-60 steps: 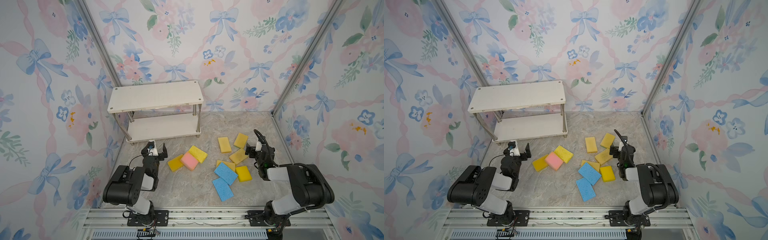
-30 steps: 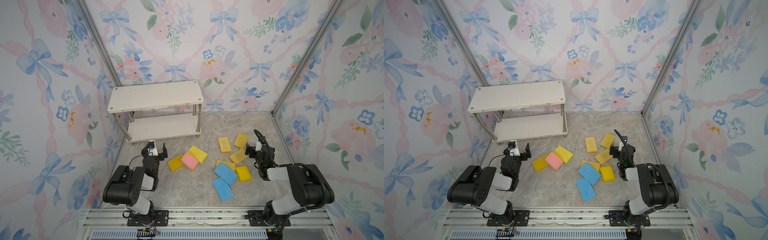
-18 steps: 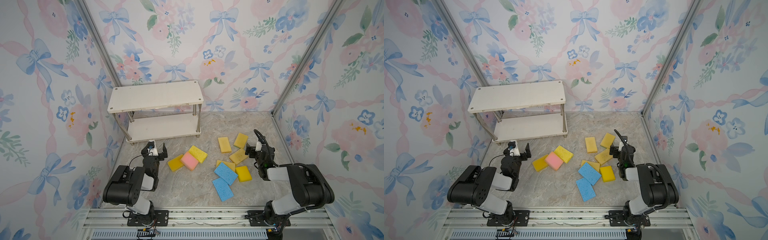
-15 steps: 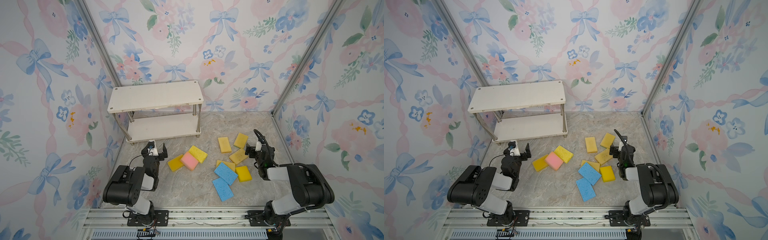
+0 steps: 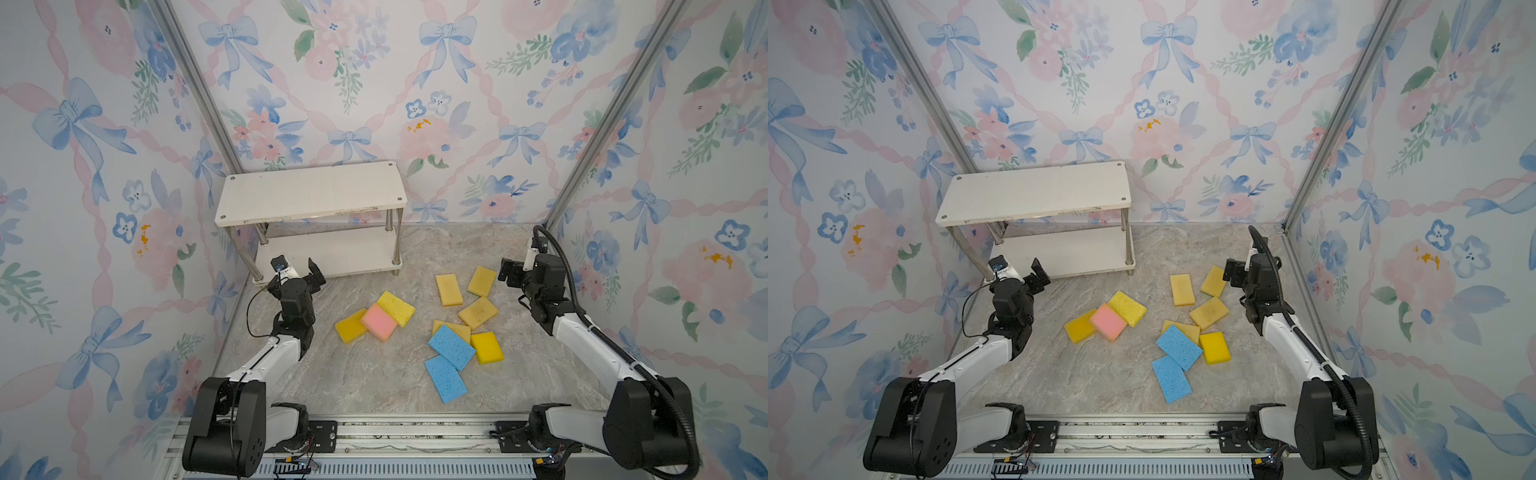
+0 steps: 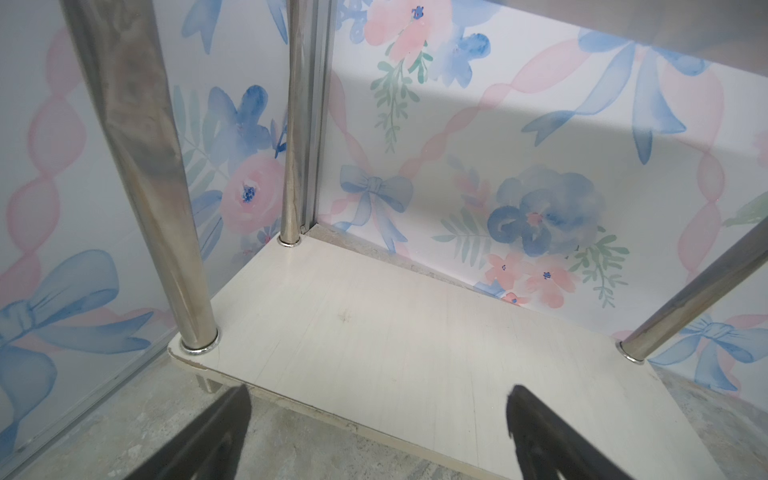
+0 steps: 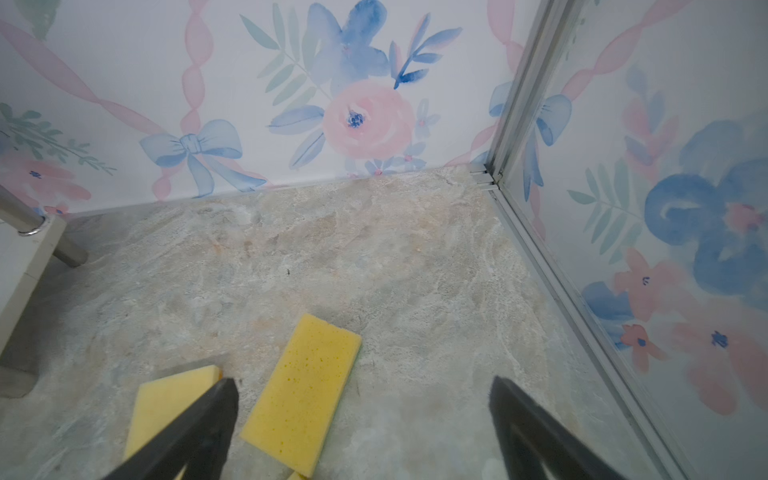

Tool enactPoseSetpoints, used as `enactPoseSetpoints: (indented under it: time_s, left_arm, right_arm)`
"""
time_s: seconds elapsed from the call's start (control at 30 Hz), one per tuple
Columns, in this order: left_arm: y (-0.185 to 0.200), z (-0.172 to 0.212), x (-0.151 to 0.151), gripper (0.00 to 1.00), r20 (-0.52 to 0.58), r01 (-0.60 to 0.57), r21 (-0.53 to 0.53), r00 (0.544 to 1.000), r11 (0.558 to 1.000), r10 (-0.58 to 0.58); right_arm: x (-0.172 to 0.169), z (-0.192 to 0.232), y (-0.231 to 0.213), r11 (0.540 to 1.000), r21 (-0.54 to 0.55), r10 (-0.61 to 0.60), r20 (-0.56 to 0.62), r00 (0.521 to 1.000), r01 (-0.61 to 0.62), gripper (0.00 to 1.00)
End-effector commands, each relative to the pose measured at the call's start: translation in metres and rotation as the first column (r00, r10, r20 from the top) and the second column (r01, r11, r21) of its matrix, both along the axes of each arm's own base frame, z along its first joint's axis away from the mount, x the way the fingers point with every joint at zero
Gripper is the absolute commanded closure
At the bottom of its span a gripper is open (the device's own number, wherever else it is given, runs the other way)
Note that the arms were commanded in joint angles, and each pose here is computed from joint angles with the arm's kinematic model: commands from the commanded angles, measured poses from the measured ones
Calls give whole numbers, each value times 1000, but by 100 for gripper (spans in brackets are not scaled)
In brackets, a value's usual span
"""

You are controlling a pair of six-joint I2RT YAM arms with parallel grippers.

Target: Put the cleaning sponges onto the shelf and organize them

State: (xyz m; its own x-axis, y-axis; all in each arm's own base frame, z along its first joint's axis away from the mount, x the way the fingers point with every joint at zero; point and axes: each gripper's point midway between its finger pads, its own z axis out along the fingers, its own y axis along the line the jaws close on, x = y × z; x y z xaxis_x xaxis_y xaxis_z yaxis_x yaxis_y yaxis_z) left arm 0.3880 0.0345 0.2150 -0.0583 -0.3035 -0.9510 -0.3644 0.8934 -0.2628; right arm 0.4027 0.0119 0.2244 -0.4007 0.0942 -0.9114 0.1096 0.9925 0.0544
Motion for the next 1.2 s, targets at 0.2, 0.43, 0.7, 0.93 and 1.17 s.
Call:
enactPoseSetpoints:
  time_s: [0.2, 0.43, 0.7, 0.93, 1.17]
  left_arm:
    - [-52, -2, -28, 2, -95, 120, -273, 984, 955, -150]
    - [-116, 2, -55, 2, -44, 388, -425, 894, 818, -446]
    - [-173, -6, -99, 2, -20, 568, -503, 746, 651, -666]
    - [-179, -30, -120, 2, -93, 546, -549, 713, 633, -695]
    - [-180, -33, -107, 2, -130, 509, -552, 730, 661, -671]
  right_arm:
    - [-90, 4, 32, 975, 221, 95, -253, 963, -38, 3]
    - [-127, 16, 45, 950, 308, 156, -308, 938, -57, 3]
    - [-156, 1, 69, 895, 438, 272, -374, 887, -90, 3]
    - [-160, -25, 114, 846, 500, 423, -413, 807, -188, 3]
    - [-128, -19, 168, 787, 534, 536, -341, 772, -310, 3]
